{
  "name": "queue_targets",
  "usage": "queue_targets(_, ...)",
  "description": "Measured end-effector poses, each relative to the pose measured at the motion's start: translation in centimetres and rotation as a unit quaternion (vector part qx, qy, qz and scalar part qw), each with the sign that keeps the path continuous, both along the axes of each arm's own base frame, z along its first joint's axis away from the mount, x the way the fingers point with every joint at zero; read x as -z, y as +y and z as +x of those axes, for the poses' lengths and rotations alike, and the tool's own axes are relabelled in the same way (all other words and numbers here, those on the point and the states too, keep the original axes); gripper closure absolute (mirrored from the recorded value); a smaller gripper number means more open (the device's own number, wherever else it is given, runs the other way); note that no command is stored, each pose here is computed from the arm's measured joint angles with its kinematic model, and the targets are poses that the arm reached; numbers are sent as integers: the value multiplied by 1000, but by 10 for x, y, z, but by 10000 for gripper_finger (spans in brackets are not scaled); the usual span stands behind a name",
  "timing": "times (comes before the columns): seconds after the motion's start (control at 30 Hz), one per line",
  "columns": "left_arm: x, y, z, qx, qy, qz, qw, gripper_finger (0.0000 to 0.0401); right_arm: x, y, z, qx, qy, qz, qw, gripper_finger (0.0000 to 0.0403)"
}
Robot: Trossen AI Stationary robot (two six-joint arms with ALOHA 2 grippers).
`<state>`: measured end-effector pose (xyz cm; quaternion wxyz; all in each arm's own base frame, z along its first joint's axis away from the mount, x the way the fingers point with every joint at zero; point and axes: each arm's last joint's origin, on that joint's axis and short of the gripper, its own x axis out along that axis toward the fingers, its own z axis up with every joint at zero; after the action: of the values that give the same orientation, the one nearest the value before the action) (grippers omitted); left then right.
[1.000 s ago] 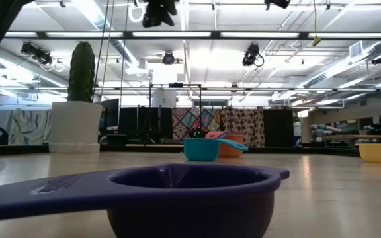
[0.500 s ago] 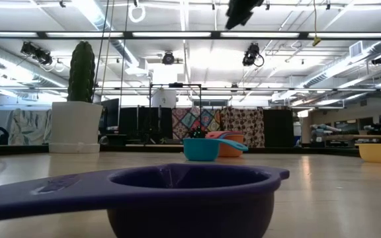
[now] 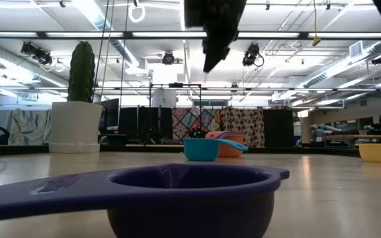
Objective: Nest measuring cups in basket
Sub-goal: Stack the light blue measuring cup on top of the red measuring cup
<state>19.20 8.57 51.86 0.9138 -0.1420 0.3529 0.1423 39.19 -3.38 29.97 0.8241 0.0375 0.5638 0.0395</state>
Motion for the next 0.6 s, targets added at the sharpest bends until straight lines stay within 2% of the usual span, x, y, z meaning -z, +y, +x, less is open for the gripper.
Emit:
queue_targets(0.33,0,0,0,-3,1,4,1000,266,58,4,26,9,72,29,997,300)
queue_targets(0.6,0,0,0,-2,2,5,1000,266,98,2,42,15,102,33,994,300)
